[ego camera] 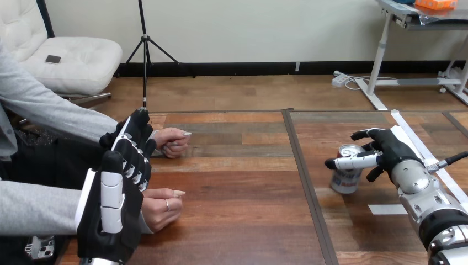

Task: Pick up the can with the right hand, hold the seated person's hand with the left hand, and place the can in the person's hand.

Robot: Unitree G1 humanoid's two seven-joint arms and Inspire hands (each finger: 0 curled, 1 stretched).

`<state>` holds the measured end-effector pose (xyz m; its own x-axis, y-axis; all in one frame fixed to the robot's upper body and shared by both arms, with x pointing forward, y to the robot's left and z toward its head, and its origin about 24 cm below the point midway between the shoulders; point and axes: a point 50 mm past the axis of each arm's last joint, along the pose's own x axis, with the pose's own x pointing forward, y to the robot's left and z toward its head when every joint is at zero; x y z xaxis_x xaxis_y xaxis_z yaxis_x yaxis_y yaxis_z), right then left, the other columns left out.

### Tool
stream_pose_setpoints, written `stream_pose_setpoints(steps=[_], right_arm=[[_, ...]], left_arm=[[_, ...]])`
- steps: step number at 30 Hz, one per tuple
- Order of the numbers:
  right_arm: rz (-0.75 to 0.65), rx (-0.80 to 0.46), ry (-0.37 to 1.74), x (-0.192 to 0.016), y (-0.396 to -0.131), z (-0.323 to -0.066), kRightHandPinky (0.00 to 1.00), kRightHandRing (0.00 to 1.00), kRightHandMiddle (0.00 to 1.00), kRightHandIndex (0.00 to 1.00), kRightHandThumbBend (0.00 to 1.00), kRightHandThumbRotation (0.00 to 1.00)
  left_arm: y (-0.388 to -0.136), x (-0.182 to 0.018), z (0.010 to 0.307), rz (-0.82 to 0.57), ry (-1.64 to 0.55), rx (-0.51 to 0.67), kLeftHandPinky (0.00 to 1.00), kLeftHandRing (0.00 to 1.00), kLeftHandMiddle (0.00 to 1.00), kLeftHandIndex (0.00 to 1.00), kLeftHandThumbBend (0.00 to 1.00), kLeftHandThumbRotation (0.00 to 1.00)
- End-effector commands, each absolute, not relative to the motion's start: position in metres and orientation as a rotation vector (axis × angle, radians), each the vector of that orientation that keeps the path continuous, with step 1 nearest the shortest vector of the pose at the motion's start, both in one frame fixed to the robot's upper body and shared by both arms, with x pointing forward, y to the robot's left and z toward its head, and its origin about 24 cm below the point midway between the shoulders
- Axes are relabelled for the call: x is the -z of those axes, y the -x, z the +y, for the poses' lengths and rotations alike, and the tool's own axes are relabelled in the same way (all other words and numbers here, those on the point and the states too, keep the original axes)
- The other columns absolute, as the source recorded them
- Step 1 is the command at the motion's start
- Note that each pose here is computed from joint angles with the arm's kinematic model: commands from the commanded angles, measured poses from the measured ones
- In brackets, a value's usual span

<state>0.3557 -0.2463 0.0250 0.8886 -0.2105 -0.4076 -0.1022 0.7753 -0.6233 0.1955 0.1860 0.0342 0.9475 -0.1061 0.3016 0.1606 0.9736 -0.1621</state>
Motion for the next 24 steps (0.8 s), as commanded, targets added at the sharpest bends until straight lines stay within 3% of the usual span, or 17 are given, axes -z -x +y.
stream_pose_setpoints(steps=[1, 6, 9, 15, 24], right_arm=[[0.415, 0.046, 0.715, -0.0459, -0.3704, -0.2378, 0.31, 0.52, 0.61, 0.80, 1.00, 0.12], [0.421, 0.033, 0.730, -0.0453, -0.3699, -0.2382, 0.32, 0.54, 0.63, 0.80, 1.00, 0.13], [0.425, 0.027, 0.737, -0.0443, -0.3693, -0.2385, 0.30, 0.49, 0.59, 0.80, 1.00, 0.14], [0.430, 0.018, 0.754, -0.0428, -0.3681, -0.2397, 0.31, 0.50, 0.59, 0.80, 1.00, 0.14], [0.420, 0.013, 0.767, -0.0422, -0.3673, -0.2400, 0.38, 0.59, 0.66, 0.77, 1.00, 0.10]], left_arm=[[-0.2032, -0.0519, 0.1826, -0.370, 0.175, 0.160, 1.00, 1.00, 0.99, 0.93, 0.76, 0.97], [-0.2031, -0.0525, 0.1827, -0.368, 0.180, 0.161, 1.00, 1.00, 0.99, 0.93, 0.76, 0.97], [-0.2024, -0.0517, 0.1828, -0.366, 0.183, 0.160, 1.00, 1.00, 0.99, 0.93, 0.76, 0.97], [-0.2015, -0.0516, 0.1828, -0.362, 0.176, 0.159, 1.00, 1.00, 0.99, 0.92, 0.76, 0.95], [-0.2015, -0.0526, 0.1829, -0.363, 0.172, 0.160, 1.00, 1.00, 0.99, 0.92, 0.75, 0.96]])
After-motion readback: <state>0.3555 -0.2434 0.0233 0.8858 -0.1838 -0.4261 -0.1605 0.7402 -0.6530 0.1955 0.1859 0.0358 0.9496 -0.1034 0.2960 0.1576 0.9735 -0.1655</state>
